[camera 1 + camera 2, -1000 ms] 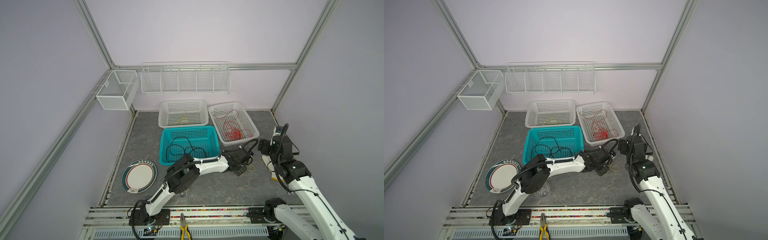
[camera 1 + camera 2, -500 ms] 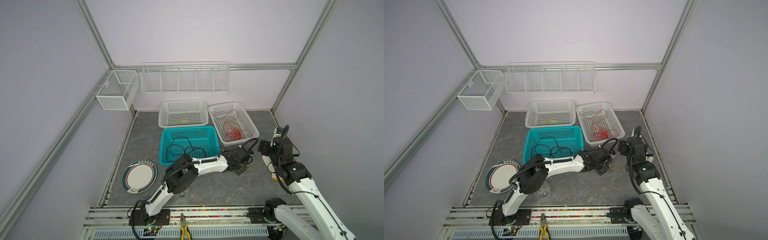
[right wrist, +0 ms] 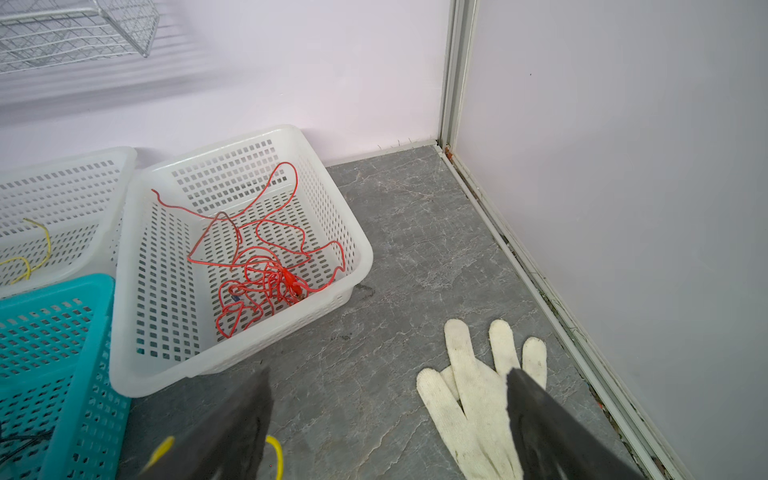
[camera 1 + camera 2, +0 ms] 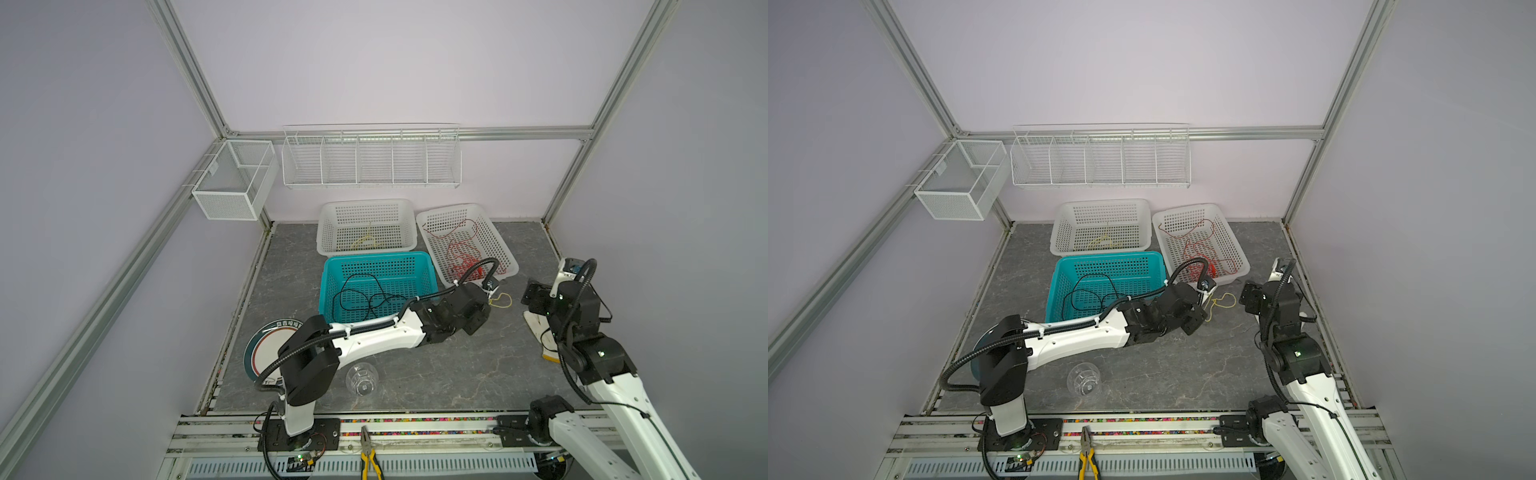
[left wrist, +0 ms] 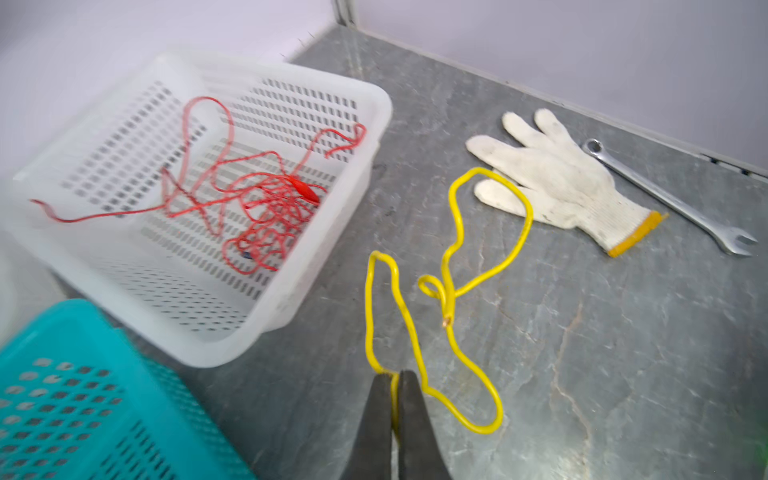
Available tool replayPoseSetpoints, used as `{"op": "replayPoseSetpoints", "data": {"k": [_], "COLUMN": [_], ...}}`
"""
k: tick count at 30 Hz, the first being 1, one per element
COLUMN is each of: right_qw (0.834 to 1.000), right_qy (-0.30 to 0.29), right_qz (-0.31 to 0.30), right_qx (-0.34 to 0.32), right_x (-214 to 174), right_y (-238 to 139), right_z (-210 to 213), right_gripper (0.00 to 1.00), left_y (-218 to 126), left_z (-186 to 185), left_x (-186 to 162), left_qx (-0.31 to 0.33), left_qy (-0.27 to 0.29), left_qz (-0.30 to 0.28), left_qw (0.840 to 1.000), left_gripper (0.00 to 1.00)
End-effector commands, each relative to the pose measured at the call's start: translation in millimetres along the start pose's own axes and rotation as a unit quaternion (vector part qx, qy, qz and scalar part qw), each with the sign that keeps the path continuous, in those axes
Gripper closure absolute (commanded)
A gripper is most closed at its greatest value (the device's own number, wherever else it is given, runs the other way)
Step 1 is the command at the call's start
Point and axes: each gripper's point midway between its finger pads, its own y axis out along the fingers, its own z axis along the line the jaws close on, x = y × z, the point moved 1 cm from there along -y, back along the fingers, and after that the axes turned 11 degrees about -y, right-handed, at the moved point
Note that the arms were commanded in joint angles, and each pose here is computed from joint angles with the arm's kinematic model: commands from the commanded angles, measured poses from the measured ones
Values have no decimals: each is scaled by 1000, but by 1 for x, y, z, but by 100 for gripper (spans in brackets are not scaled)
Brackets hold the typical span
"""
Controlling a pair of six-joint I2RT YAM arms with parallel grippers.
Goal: Untangle the cables
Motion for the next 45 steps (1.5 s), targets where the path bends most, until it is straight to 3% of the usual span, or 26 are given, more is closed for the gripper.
{"op": "replayPoseSetpoints", "data": {"k": [1, 7, 15, 21, 27, 32, 39, 45], "right_qw": [1000, 999, 998, 995, 992, 990, 984, 980], "right_qy": [6, 1, -1, -2, -2, 0, 5, -1], "right_qz": [3, 24, 50, 65, 86, 97, 105, 120], "right_qx": [10, 24, 46, 73, 89, 101, 142, 156], "right_x": [-2, -12, -24, -30, -41, -48, -54, -60], "right_y": [-2, 7, 19, 26, 33, 37, 41, 43], "right_z": [2, 10, 23, 36, 44, 50, 67, 73], "right_gripper": [11, 11, 11, 11, 11, 11, 11, 11], "left_y": [-14, -24, -28, -20, -1, 16, 28, 28], "left_z": [35, 108, 224, 310, 370, 396, 410, 416], "left_x": [19, 24, 25, 24, 15, -5, -21, -21], "left_qx": [77, 158, 250, 293, 296, 318, 318, 309], "left_qy": [6, -38, -129, -199, -252, -262, -275, -281], "left_qz": [-43, -40, -37, -38, -18, 23, 37, 27], "left_qw": [996, 986, 959, 934, 921, 911, 906, 908], "left_gripper": [100, 100, 100, 100, 100, 100, 100, 86]}}
